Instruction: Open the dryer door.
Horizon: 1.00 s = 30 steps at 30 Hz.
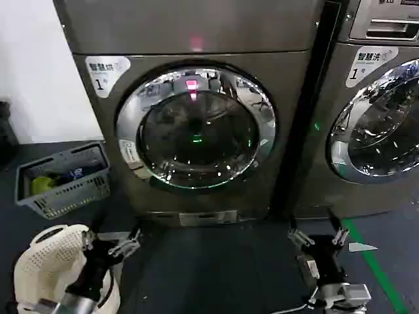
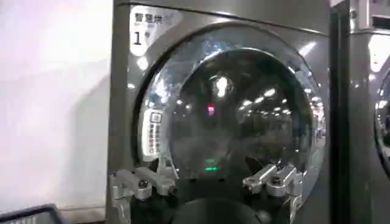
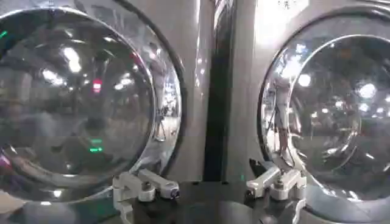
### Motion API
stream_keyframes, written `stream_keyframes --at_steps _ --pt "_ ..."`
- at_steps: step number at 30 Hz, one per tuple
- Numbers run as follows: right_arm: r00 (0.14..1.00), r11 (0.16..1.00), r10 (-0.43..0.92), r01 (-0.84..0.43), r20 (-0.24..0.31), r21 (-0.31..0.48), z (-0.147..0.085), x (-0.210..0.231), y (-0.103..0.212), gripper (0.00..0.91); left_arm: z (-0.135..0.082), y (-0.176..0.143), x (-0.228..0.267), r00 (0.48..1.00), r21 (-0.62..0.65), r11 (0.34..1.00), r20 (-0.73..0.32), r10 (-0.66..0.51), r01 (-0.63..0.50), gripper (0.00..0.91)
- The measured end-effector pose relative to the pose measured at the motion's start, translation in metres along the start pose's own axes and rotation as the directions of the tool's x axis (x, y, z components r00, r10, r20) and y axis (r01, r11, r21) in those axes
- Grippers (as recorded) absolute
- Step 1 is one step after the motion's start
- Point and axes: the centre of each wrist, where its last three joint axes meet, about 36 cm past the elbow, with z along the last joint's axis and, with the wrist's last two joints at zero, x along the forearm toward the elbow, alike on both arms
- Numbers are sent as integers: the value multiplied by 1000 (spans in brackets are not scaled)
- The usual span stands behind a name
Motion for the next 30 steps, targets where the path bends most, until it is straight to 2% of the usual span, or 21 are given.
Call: stream_keyframes --at_steps 6,8,13,15,21,30 --pt "960 959 -279 278 0 -56 -6 -43 -21 907 2 -1 0 1000 -9 1000 -6 10 -10 907" --pt "934 934 -357 357 4 -21 -4 -60 -28 907 3 0 0 1000 -31 999 -12 15 -15 907" --pt "889 888 -458 458 -12 32 -4 -109 -35 907 5 -1 4 999 -35 999 -27 17 -18 907" --pt "874 873 -486 487 -22 30 -5 -129 -36 907 5 -2 4 999 -30 999 -31 15 -16 907" --pt "787 787 -614 616 -53 27 -5 -184 -25 907 8 -8 6 1000 -7 1000 -24 15 -15 907" --pt "704 701 -706 710 -75 60 -11 -245 18 907 5 -12 12 999 -35 999 -34 31 -33 907"
